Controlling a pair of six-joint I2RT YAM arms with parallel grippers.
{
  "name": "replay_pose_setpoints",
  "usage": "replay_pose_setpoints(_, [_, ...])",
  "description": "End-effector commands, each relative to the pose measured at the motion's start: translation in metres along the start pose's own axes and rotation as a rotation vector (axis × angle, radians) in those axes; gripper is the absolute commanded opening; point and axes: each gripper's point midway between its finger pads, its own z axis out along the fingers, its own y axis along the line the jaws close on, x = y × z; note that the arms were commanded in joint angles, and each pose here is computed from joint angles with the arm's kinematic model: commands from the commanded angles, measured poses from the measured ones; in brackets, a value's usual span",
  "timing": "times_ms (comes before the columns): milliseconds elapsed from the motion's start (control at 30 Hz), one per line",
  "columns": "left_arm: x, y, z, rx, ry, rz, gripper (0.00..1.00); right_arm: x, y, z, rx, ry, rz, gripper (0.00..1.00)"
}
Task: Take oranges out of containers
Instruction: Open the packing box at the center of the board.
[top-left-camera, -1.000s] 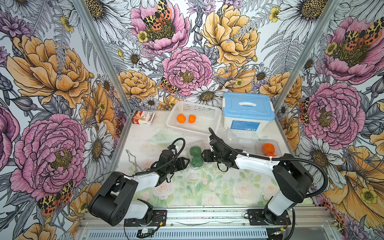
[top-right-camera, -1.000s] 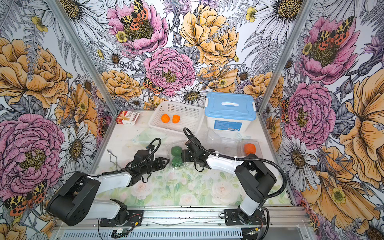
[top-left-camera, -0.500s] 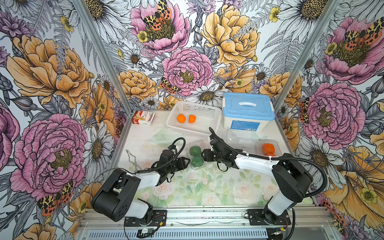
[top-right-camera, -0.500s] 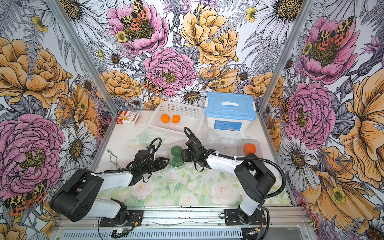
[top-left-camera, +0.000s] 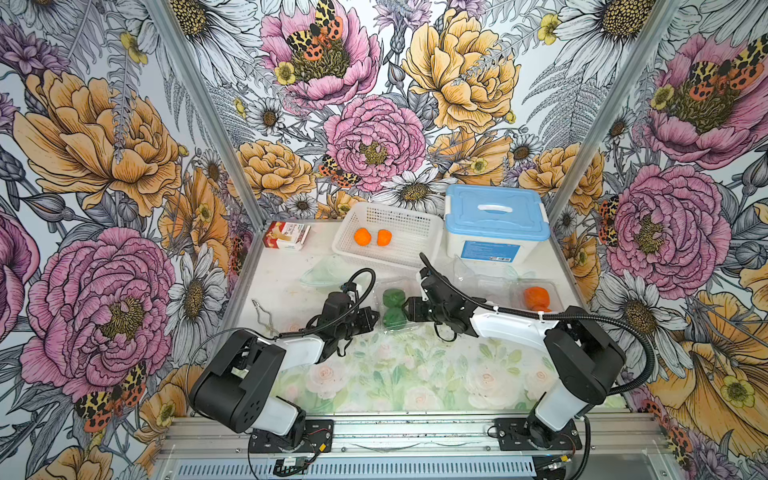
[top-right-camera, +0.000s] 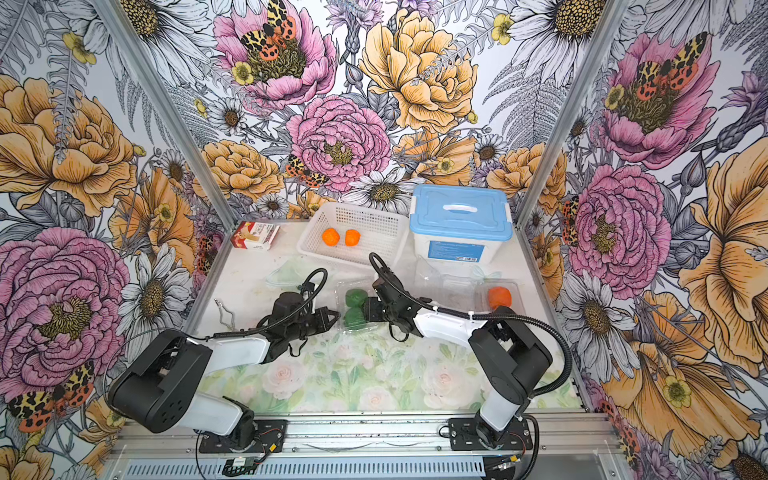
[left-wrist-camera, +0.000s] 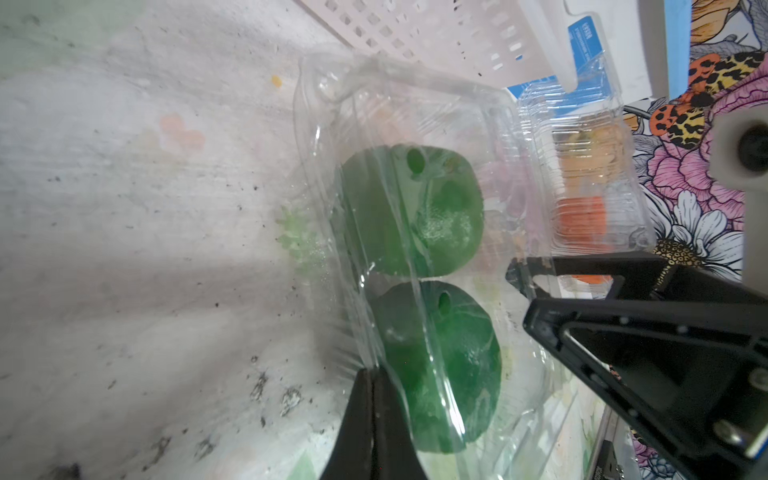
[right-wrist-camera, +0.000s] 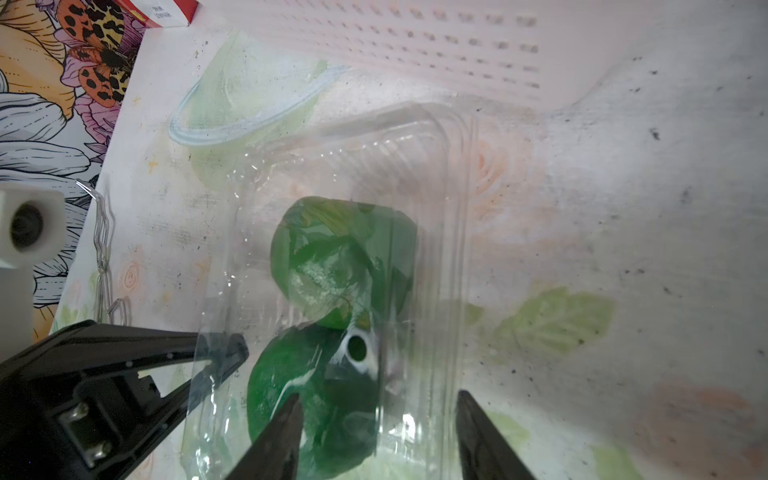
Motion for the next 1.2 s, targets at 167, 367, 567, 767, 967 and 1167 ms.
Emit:
replay_pose_setpoints(167, [0.004, -0.011, 0.000, 0.047, 0.032, 0.027, 0.00, 0.003, 0.007, 0.000, -0.041, 0.002, -0.020, 0.58])
replay_pose_setpoints(367, [-0.006, -0.025, -0.009, 0.073, -0.003, 0.093, 0.00, -0.007, 0.002, -0.015, -0.027, -0.051, -0.023, 0.59])
replay_pose_setpoints(567, [-0.007, -0.029, -0.009, 0.083, 0.016, 0.117, 0.00, -0.012, -0.005, -0.021, -0.001, -0.082, -0.032, 0.65])
replay_pose_setpoints(767, [-0.021, -0.032, -0.015, 0.086, -0.009, 0.134, 0.00, -0.016, -0.012, -0.036, 0.022, -0.133, -0.033, 0.80])
replay_pose_setpoints(967, [-0.030, -0.030, -0.018, 0.082, -0.041, 0.150, 0.00, -0.021, -0.025, -0.050, 0.058, -0.191, -0.009, 0.99])
replay_pose_setpoints(1167, [-0.031, -0.031, -0.021, 0.114, -0.064, 0.176, 0.00, -0.018, -0.037, -0.057, 0.100, -0.230, 0.046, 0.99])
